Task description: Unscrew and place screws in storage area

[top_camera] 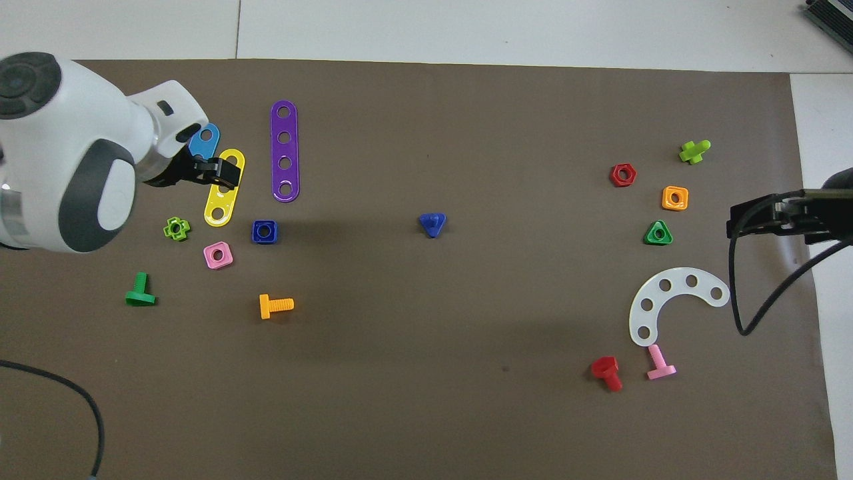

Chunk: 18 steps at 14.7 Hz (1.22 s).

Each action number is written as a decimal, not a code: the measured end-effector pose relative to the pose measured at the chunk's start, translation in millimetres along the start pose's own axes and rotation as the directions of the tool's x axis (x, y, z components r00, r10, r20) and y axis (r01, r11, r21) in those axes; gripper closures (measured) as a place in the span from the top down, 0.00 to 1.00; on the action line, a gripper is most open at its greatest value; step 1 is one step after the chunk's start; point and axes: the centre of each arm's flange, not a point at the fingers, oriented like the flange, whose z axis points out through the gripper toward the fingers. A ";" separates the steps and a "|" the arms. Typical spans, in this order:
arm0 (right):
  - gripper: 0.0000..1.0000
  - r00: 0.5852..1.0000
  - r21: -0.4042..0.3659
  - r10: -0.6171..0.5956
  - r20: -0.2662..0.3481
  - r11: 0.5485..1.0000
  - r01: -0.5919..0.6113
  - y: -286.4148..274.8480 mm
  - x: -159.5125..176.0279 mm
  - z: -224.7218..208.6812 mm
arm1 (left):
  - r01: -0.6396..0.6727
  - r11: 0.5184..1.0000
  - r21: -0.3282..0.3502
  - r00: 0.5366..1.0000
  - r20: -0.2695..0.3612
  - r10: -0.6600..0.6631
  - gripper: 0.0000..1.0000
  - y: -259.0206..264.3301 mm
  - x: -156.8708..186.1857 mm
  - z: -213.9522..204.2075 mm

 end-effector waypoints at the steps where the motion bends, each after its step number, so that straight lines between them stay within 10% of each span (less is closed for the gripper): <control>1: 1.00 1.000 0.000 0.000 0.000 1.000 0.000 0.0 -0.1 -0.1 | 0.020 1.000 0.002 1.000 0.016 -0.020 1.00 -16.7 -1.3 -19.6; 6: 1.00 1.000 0.000 0.000 0.000 1.000 0.000 0.0 -0.2 0.1 | 0.041 0.999 0.005 0.992 0.117 -0.041 1.00 -35.2 -17.0 -74.3; 18: 1.00 1.000 0.000 0.000 0.001 1.000 0.000 0.0 -0.2 0.4 | 0.036 0.999 0.009 0.998 0.050 -0.037 1.00 -30.0 -39.4 -145.2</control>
